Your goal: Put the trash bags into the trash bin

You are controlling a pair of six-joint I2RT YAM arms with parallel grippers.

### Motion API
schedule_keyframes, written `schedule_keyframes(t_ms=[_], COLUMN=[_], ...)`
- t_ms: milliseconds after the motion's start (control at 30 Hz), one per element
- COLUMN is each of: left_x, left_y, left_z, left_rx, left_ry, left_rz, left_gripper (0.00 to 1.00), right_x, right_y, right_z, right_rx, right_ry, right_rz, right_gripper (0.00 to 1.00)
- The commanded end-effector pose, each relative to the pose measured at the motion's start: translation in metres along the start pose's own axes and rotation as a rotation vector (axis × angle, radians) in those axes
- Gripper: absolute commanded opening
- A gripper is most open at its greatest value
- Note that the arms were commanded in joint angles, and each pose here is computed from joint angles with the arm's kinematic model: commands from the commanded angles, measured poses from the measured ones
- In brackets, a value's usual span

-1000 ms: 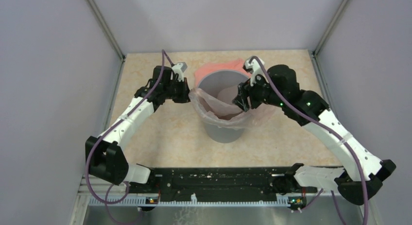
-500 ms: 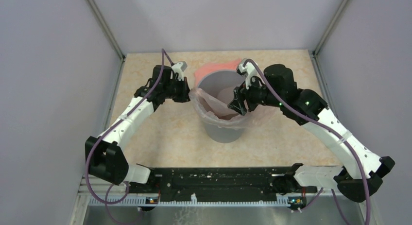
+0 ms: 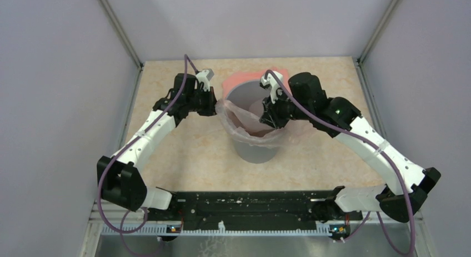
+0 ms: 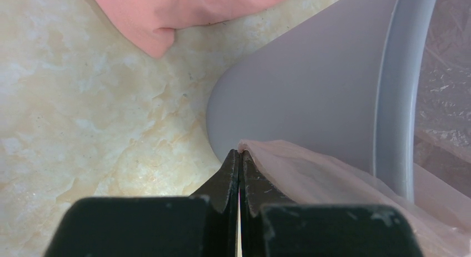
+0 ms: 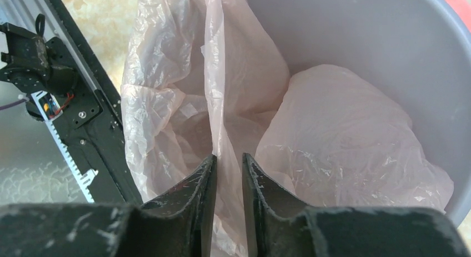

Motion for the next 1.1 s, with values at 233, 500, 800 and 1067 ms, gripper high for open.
schedule_keyframes(t_ms=[233, 500, 800, 1067], left_x=[-0.018, -0.019, -0.023, -0.03], left_y=[0.013, 0.015, 0.012, 0.002], left_z=[-0.012, -0.012, -0.013, -0.01], left_rx=[0.047, 0.048, 0.054, 0.051], left_ry=[-0.057, -0.064, -0.057, -0.049], left_rz=[-0.079, -0.089, -0.125, -0.134], left_gripper=[0.0, 0.0, 0.0, 0.0], right_x=[-0.026, -0.047, -0.075, -0.095], right_y=[0.01, 0.004, -0.007, -0.029], right_z=[0.004, -0.011, -0.047, -0.09], right_rx=[-0.001, 0.184, 0.477, 0.609], right_ry=[0.019, -0.051, -0.088, -0.116], right_rz=[-0.106, -0.161, -0.212, -0.258], right_gripper=[0.0, 0.0, 0.0, 0.0])
Point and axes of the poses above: each gripper's point midway between its finger pads, its own y axis back along the fingers, its own z axis along the line the jaws close on, x = y × z, the point moved 9 cm from there along y, back along the fingers, and after that the axes turned 2 degrees about -y, right-handed, at the moved point
